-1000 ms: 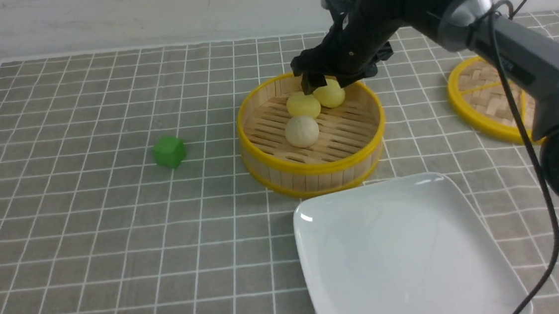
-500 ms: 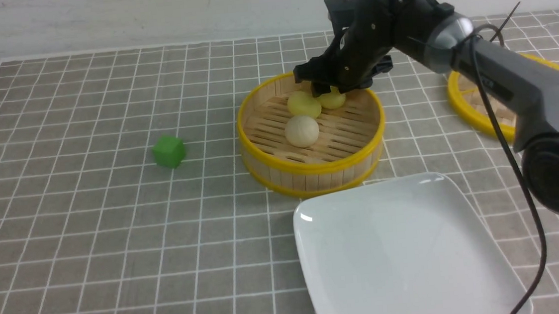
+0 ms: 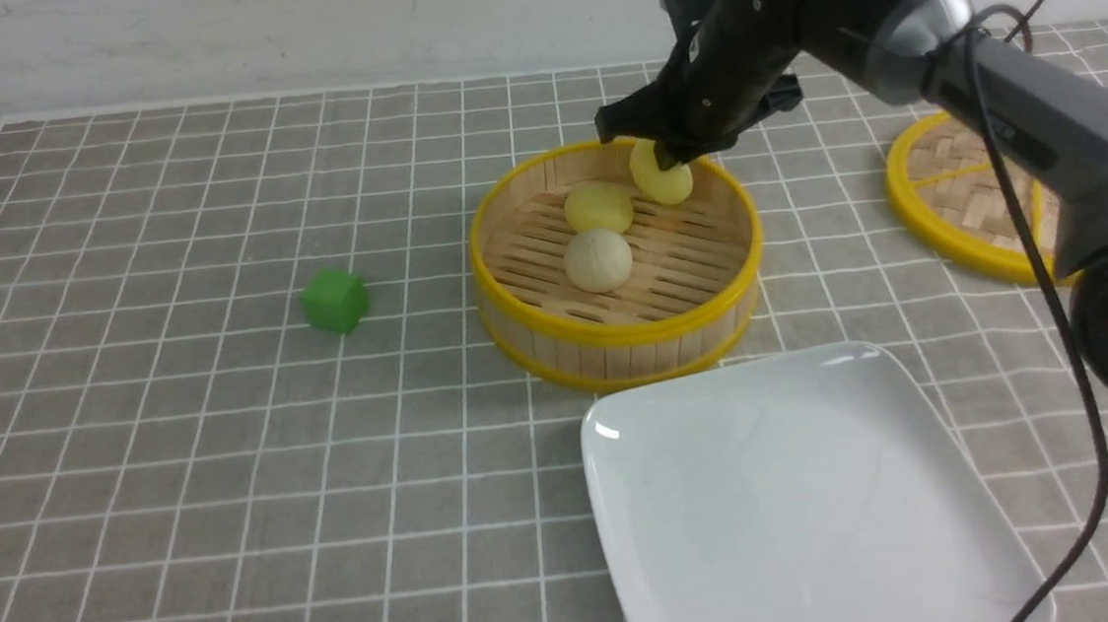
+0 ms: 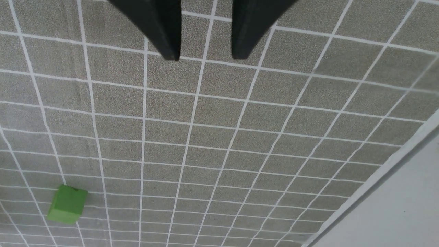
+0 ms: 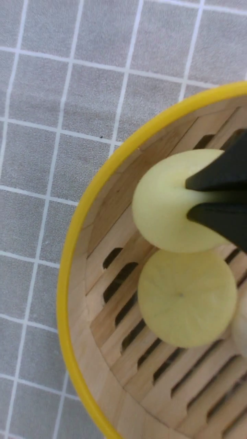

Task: Put the steamed buns into the plate on the grey tablecloth.
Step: 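Move the steamed bun from the bamboo steamer onto the white plate with the right gripper, then reach toward a bun in the bamboo steamer with the right gripper, then move the steamed bun from the bamboo steamer onto the white plate with the right gripper, then reach into the bamboo steamer and grasp a bun with the left gripper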

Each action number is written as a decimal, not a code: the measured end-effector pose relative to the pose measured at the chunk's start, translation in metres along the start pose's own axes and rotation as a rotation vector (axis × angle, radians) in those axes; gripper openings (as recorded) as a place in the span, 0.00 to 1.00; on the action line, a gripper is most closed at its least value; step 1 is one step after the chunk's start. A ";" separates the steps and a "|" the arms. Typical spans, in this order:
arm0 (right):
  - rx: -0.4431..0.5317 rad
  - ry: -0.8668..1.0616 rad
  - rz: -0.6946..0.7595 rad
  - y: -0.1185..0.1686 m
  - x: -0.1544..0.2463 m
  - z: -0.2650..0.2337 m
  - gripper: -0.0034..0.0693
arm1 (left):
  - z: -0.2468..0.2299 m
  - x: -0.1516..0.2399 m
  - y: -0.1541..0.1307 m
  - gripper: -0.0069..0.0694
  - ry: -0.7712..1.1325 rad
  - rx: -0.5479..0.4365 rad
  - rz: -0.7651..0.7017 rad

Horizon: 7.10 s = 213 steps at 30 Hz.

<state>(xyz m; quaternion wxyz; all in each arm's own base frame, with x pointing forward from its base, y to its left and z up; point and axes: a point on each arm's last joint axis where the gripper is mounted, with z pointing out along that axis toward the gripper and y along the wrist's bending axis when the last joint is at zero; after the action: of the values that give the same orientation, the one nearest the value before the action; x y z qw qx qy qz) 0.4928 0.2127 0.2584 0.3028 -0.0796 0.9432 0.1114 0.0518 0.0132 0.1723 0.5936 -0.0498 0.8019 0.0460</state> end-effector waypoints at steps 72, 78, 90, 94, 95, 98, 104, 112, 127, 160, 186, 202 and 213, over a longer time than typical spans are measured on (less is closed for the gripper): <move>-0.117 0.133 -0.108 -0.002 0.069 -0.125 0.42 | 0.000 0.000 0.001 0.41 -0.003 -0.012 0.028; -0.168 0.158 -0.137 0.010 0.034 -0.049 0.55 | 0.000 0.000 0.001 0.41 -0.003 -0.012 0.028; -0.237 0.047 -0.163 0.019 0.009 0.036 0.57 | 0.000 0.000 0.001 0.41 -0.003 -0.012 0.029; -0.230 0.049 -0.159 0.018 0.013 0.049 0.57 | 0.000 0.000 0.001 0.41 -0.003 -0.012 0.029; -0.226 0.051 -0.162 0.017 0.013 0.050 0.57 | 0.000 0.000 0.001 0.41 -0.003 -0.012 0.029; -0.212 0.058 -0.172 0.015 0.016 0.055 0.54 | 0.000 0.000 0.001 0.41 -0.003 -0.012 0.029; -0.215 0.064 -0.196 0.016 0.015 0.052 0.15 | 0.000 0.000 0.001 0.41 -0.003 -0.012 0.029; -0.221 0.085 -0.229 0.012 -0.005 -0.011 0.06 | 0.000 0.000 0.001 0.41 -0.003 -0.012 0.029; -0.201 -0.045 -0.263 0.013 -0.008 -0.197 0.06 | 0.000 0.000 0.001 0.41 -0.003 -0.012 0.029; -0.190 0.340 -0.029 -0.034 0.212 -0.131 0.61 | 0.000 0.000 -0.002 0.41 -0.005 0.018 -0.110; -0.223 -0.069 -0.216 -0.038 0.245 -0.291 0.03 | -0.021 -0.046 -0.014 0.12 0.031 0.187 -0.881; -0.205 -0.067 -0.221 -0.040 0.245 -0.285 0.04 | 0.101 -0.192 -0.073 0.09 0.898 0.360 -0.243; -0.205 -0.066 -0.221 -0.040 0.245 -0.284 0.05 | 0.182 -0.218 -0.195 0.23 0.899 0.518 -0.022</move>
<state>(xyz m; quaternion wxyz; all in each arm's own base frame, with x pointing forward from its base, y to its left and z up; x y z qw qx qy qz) 0.1474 0.0807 0.3330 0.3341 -0.2097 0.9020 0.1754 0.3136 -0.1505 0.3246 0.1836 0.0753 0.9623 -0.1861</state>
